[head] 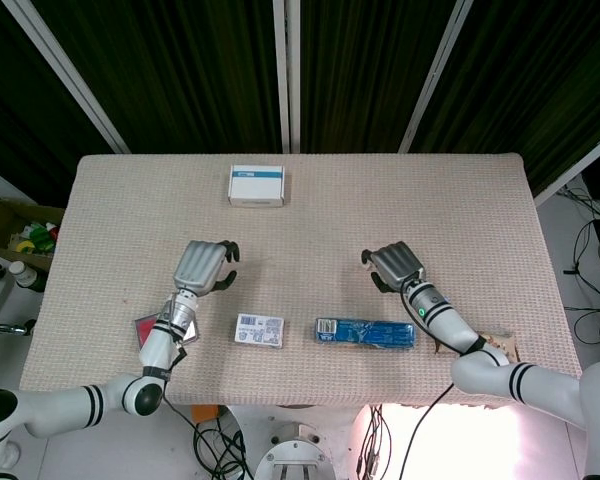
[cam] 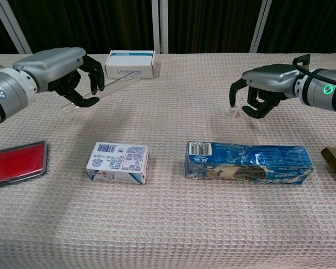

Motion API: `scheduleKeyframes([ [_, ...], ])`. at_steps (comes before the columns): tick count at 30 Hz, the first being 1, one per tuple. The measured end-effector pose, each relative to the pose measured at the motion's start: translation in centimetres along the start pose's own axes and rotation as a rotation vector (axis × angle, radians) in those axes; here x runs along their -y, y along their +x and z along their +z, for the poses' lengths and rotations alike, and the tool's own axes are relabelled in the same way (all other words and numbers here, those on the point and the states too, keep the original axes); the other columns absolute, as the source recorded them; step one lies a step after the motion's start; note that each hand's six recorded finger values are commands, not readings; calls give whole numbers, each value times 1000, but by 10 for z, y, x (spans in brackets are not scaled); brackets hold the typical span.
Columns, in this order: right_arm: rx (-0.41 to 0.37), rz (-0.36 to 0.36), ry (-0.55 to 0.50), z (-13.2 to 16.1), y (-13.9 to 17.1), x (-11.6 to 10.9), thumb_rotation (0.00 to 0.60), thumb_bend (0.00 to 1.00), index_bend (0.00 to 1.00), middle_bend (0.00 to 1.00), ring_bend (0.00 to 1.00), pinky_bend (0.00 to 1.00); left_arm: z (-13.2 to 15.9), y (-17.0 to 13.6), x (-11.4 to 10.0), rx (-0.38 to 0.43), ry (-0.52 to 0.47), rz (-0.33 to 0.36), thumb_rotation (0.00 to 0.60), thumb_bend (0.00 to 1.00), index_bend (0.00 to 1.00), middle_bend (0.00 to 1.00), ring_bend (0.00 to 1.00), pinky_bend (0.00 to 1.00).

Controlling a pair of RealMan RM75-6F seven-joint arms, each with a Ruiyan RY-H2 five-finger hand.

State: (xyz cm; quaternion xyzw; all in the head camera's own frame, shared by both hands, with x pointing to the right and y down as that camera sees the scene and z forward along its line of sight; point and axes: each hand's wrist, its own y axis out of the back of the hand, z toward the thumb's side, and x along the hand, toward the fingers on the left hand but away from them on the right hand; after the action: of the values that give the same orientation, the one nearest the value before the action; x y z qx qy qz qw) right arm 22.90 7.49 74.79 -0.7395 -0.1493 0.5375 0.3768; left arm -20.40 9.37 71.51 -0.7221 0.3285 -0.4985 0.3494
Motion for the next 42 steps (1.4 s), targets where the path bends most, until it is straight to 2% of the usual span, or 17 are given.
scheduleKeyframes([
  [3, -1, -24, -11, 0, 2, -6, 600, 490, 371, 878, 1000, 1000, -1, 0, -1, -1, 1, 3, 600, 480, 655, 654, 809, 1000],
  [5, 5, -37, -26, -2, 3, -11, 600, 397, 359, 875, 1000, 1000, -1, 1, -2, -1, 2, 4, 600, 480, 655, 654, 809, 1000],
  [7, 18, -50, -34, -6, 3, -17, 600, 251, 352, 873, 1000, 1000, -1, 1, -1, 1, 0, 4, 600, 481, 655, 654, 809, 1000],
  [9, 26, -57, -30, -7, 1, -20, 600, 184, 351, 873, 1000, 1000, 0, 1, -1, 3, -1, 4, 600, 481, 655, 654, 810, 1000],
  [13, 26, -42, -11, -4, -5, -21, 600, 143, 350, 874, 1000, 1000, 1, 1, -1, 3, -1, 2, 600, 480, 655, 654, 810, 1000],
  [17, 18, -15, 7, 0, -12, -17, 600, 137, 365, 879, 1000, 1000, 0, 1, -1, 0, 0, 2, 600, 481, 655, 654, 810, 1000],
  [25, 20, 14, 18, 1, -21, -11, 600, 188, 424, 883, 1000, 1000, -3, 1, 2, -10, -2, -5, 600, 481, 655, 654, 809, 1000],
  [42, 20, 22, 18, 0, -30, -8, 600, 330, 464, 889, 1000, 1000, -6, 1, 4, -16, -6, -7, 600, 483, 655, 654, 809, 1000],
])
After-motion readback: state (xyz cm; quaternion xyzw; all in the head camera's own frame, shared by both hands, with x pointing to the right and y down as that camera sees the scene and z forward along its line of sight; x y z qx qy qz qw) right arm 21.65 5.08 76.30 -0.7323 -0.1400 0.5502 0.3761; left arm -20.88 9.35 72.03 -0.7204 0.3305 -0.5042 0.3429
